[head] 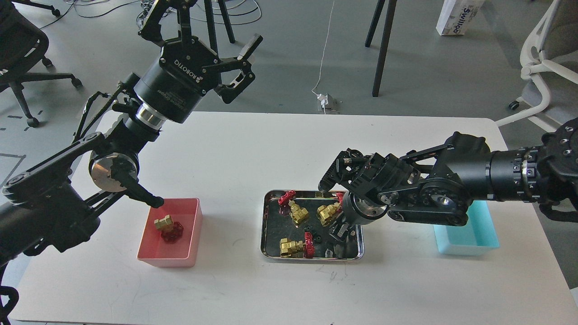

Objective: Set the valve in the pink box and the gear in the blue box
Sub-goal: 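Reach the right gripper down to a brass gear on the tray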

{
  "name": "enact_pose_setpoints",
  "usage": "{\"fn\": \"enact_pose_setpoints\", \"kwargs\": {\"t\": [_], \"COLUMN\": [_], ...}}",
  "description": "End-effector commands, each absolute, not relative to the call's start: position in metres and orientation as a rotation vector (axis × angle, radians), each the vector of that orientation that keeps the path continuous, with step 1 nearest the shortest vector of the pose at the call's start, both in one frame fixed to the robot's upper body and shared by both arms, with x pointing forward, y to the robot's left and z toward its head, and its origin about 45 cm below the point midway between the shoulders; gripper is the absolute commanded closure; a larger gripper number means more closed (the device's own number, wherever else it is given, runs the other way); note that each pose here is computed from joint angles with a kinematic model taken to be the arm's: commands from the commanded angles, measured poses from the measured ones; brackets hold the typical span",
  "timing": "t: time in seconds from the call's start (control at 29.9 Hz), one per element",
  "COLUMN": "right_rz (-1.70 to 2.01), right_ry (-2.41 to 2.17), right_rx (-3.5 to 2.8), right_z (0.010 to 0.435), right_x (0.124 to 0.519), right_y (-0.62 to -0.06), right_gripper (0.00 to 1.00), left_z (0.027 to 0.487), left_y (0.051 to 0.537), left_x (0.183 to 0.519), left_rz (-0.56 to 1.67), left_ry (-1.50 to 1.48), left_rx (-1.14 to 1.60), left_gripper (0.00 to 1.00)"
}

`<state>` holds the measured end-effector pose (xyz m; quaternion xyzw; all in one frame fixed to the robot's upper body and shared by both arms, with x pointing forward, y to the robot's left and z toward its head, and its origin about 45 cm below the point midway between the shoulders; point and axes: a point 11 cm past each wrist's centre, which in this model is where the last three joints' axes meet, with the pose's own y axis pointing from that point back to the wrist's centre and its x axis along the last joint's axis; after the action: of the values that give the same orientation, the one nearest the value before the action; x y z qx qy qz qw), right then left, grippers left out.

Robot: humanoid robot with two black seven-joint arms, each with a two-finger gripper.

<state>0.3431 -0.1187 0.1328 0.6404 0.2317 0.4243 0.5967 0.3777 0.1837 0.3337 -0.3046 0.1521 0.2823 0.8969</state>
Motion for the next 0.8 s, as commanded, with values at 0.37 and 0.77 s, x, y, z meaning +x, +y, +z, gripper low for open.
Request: {"fn": "enact_pose_setpoints", "kwargs": {"t": [0.37, 0.77], "right_rz": [0.955, 0.952], "right_ry": [0.543, 0.563], "right_rx": [1.487, 1.499], "right_z": [0.114, 0.105], "right_x": [0.336, 0.328], "right_y": [-0.118, -0.111], "right_gripper": [0.46, 0.49], "left_z": [0.324, 0.317], "left_y": [0.182, 0.18], "left_x": [0.379, 0.38], "left_rz": [0.597, 0.607], "left_ry": [0.334, 0.344], "left_rx": [-0.629, -0.624], "left_gripper": [0.0, 0.0]}}
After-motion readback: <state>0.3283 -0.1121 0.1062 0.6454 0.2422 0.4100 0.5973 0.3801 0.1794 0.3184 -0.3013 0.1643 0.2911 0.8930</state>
